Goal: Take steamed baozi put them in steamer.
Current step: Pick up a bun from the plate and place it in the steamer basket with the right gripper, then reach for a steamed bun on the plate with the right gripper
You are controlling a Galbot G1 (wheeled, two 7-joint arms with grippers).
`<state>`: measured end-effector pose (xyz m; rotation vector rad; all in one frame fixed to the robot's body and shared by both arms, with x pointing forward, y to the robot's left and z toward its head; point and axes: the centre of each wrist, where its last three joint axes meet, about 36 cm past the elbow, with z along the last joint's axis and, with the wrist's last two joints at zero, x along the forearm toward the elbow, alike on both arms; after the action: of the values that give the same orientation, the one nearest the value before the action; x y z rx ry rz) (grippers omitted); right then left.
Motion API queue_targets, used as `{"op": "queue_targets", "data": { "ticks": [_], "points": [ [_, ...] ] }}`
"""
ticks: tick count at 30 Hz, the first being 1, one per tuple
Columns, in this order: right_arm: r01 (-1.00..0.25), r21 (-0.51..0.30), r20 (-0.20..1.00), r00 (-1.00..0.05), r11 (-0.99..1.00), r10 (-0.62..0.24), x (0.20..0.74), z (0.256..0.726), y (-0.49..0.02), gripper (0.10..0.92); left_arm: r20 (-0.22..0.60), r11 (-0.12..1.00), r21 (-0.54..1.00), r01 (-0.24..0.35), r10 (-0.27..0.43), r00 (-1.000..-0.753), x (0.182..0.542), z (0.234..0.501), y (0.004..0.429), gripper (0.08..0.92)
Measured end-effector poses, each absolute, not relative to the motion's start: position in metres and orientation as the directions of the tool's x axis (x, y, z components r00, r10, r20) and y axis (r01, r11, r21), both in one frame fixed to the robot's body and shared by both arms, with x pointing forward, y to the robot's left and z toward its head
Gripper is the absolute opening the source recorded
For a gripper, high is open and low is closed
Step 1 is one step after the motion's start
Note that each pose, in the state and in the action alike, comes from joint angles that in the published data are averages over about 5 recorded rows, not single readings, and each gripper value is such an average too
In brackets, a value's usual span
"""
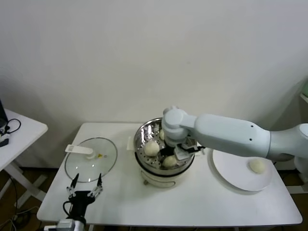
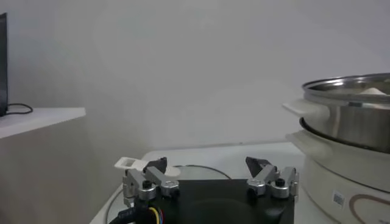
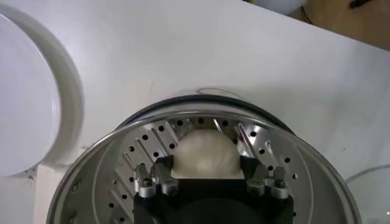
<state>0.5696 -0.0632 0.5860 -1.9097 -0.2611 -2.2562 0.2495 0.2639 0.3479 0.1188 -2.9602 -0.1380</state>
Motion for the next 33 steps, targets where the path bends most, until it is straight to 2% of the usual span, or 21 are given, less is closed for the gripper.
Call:
{"op": "queue_targets", "data": {
  "ticks": [6,23,28,33],
  "points": [
    [0.252,0.015,0.987,-0.159,-0.968,-0.026,0.568,0.586,-0.063,0.819,0.169,0.993,0.096,-0.074,-0.089,-0.981,0.25,0.348,0.263,0.823],
    [0.234,-0.001,0.987,-0.156,-0.972,-0.039,0.576,0.625,-0.069,0.823,0.167,0.993,0.094,-0.075,-0.091,-0.982,0.251,0.349,0.264,0.823],
    [0.187,-0.008,0.988,-0.148,-0.982,-0.036,0.583,0.644,-0.084,0.823,0.167,0.992,0.099,-0.073,-0.089,-0.982,0.25,0.35,0.265,0.823],
    [0.076,-0.04,0.989,-0.14,-0.996,-0.05,0.596,0.674,-0.109,0.823,0.162,0.992,0.104,-0.07,-0.087,-0.983,0.251,0.352,0.267,0.823]
  ]
}}
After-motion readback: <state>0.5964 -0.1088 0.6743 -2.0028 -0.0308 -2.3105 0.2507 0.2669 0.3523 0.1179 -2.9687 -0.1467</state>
